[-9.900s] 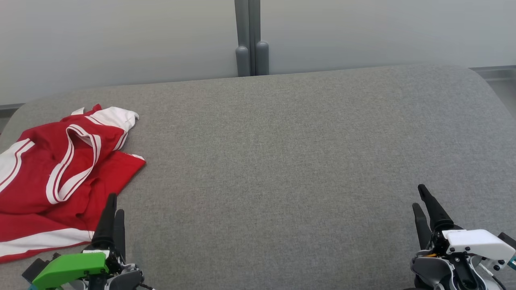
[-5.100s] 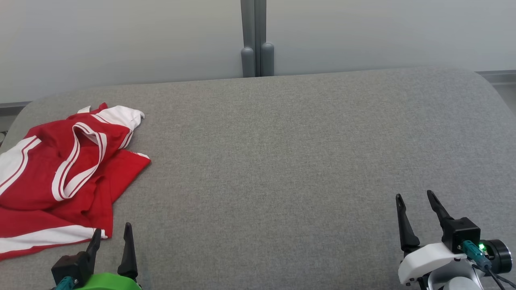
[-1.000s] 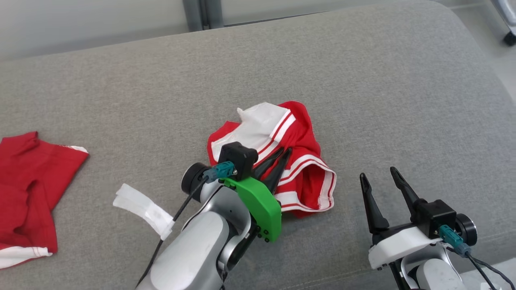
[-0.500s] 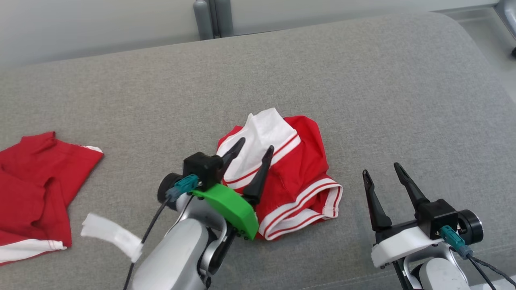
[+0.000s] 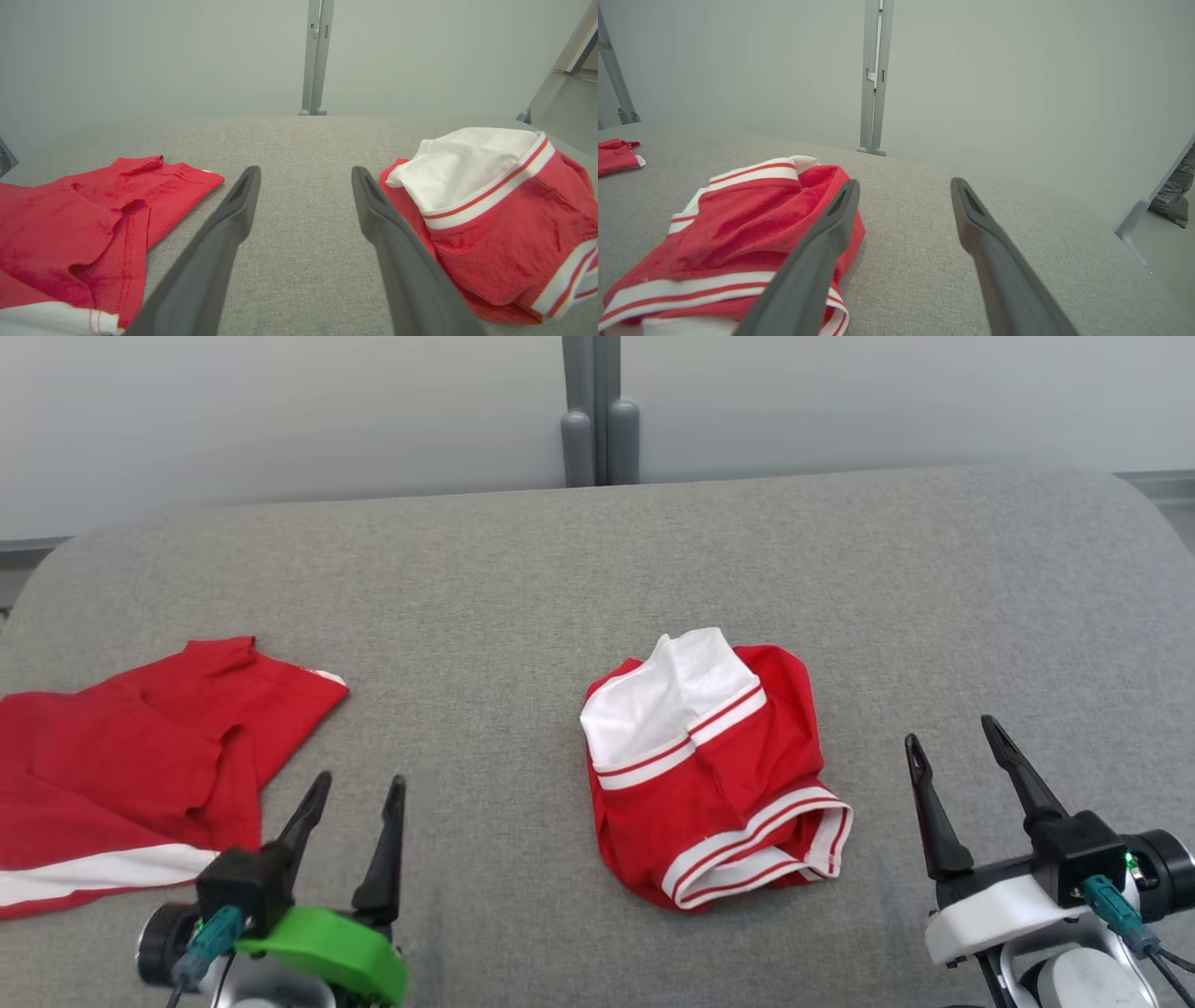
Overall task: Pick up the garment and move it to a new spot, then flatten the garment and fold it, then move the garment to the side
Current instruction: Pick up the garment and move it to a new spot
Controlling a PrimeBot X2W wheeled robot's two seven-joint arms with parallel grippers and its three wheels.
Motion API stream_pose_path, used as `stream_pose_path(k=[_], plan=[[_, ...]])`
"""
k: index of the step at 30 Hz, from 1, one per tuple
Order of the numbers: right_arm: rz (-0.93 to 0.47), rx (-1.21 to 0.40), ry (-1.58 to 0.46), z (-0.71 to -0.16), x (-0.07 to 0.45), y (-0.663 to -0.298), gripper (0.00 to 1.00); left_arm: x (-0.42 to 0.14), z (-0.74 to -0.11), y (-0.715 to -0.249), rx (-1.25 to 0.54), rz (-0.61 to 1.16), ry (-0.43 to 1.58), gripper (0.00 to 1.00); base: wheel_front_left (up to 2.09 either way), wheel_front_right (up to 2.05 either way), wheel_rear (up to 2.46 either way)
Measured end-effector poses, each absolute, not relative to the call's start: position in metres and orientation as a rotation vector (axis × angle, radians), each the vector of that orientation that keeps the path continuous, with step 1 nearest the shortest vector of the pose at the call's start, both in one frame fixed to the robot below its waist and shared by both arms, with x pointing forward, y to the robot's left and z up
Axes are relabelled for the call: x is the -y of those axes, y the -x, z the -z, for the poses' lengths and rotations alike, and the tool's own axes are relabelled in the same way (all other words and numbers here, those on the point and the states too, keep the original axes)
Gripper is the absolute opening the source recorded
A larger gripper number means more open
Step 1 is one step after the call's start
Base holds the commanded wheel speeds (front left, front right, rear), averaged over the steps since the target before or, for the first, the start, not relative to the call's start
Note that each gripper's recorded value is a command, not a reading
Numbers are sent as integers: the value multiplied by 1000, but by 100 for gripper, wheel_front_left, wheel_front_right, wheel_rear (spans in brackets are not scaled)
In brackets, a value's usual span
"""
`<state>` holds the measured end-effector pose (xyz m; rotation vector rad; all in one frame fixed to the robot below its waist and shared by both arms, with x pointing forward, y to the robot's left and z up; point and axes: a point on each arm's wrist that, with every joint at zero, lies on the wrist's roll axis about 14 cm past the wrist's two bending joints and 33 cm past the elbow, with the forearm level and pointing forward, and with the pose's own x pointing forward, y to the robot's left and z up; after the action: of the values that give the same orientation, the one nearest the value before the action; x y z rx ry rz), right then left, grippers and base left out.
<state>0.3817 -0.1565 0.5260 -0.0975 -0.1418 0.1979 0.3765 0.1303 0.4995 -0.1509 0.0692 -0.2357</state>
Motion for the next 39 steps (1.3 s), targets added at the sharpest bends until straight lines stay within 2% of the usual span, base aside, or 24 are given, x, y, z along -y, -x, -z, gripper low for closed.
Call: stream_pose_path(k=[5,14,28,39], plan=[[-200,113,107,-517,159,-379,100,-179,-478,-348,-96,75,152,100,0,0,0],[-156,41,108,-495,176,-367,100,-228,-456,-310,-128,-85,166,100,0,0,0],[-102,25,86,-490,188,-359,100,-238,-468,-301,-46,-118,196,100,0,0,0],[-99,14,72,-486,186,-356,100,-237,-463,-302,-50,-113,200,100,0,0,0]])
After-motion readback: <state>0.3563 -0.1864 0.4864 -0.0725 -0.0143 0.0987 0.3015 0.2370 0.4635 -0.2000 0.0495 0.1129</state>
